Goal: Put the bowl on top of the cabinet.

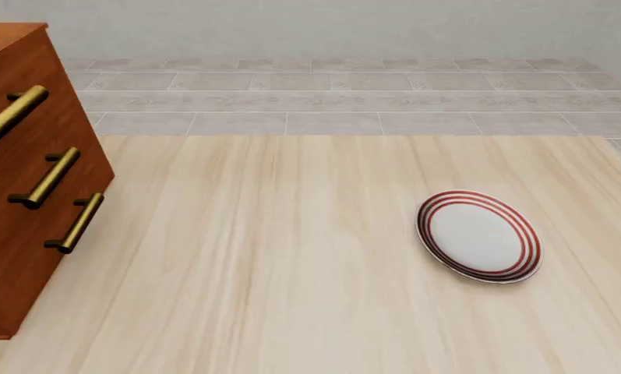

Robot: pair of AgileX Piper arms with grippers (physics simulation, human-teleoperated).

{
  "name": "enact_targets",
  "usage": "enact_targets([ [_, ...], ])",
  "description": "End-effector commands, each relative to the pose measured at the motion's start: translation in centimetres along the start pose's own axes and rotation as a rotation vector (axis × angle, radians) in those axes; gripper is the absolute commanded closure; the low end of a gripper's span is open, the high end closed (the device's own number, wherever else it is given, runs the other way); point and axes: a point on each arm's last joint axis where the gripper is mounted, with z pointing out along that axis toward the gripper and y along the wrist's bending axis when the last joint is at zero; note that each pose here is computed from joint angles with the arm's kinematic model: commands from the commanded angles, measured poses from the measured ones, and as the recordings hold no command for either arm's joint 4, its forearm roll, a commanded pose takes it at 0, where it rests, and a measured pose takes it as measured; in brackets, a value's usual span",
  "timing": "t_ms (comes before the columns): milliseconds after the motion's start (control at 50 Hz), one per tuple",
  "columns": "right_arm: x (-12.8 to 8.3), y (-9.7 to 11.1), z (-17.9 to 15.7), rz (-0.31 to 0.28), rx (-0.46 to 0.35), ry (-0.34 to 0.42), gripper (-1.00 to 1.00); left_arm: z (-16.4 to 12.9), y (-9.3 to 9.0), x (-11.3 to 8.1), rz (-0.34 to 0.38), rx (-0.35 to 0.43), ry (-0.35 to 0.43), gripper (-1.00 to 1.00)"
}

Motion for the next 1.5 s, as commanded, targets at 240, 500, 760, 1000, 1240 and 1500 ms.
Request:
enact_targets([
  [240,-0.1,0.1,-0.1,-0.001,-0.009,0.000,-1.00,-0.7,2.1,-0.1,-0.040,-0.086,-0.044,1.00],
  [500,-0.9,0.0,-0.9,-0.001,-0.010,0.001,-1.00,-0.5,3.9,0.5,-0.039,-0.158,-0.054,1.00],
  [760,-0.8,0.0,-0.8,-0.002,-0.010,0.005,-1.00,-1.1,5.0,0.1,-0.053,-0.219,-0.082,1.00],
  [1000,-0.4,0.0,-0.4,-0.004,-0.009,0.007,-1.00,-0.7,5.5,0.2,-0.063,-0.237,-0.086,1.00],
  [1240,0.2,0.1,0.3,-0.006,-0.005,0.005,-1.00,0.0,6.0,0.5,-0.079,-0.245,-0.083,1.00],
  [1500,-0.1,0.0,-0.1,-0.006,-0.004,0.003,-1.00,1.2,7.2,1.4,-0.061,-0.280,-0.058,1.00],
])
